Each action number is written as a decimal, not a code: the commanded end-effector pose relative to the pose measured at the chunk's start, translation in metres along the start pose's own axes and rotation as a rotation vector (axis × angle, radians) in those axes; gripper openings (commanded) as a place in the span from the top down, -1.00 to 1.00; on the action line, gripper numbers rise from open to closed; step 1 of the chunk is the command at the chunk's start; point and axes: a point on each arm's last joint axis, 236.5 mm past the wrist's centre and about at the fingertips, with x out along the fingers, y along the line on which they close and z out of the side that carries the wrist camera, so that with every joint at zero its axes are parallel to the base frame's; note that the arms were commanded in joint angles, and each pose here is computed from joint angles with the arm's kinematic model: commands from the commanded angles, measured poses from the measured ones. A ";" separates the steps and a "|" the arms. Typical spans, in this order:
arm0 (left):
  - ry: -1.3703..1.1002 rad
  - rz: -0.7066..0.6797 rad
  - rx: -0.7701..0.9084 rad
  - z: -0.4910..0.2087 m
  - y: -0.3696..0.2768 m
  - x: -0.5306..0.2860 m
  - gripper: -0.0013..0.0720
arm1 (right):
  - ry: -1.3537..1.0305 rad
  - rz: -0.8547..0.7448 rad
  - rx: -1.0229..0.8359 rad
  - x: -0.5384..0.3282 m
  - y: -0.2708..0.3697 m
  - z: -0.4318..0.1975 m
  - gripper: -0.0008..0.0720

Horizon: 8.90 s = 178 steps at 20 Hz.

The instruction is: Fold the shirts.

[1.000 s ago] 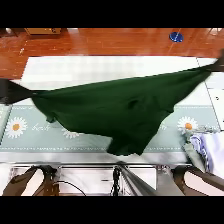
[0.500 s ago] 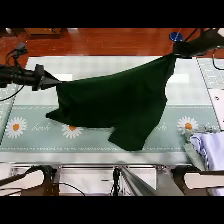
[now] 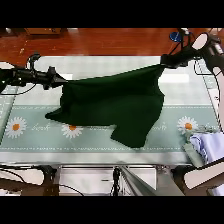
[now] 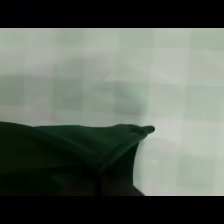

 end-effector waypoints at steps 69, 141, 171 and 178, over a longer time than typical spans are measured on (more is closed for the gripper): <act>0.564 0.441 0.243 -0.136 0.137 -0.055 0.91 | 0.449 0.266 0.343 -0.061 -0.047 -0.235 -0.40; -0.337 0.315 0.159 -0.007 -0.011 -0.042 0.92 | -0.201 -0.064 0.082 -0.118 -0.044 0.001 0.92; -0.376 0.300 0.328 0.091 0.024 0.067 0.91 | -0.095 -0.090 0.073 0.008 -0.089 -0.011 0.92; 0.172 0.293 0.216 -0.009 0.033 0.031 0.92 | 0.251 -0.186 0.042 -0.052 -0.093 -0.093 0.92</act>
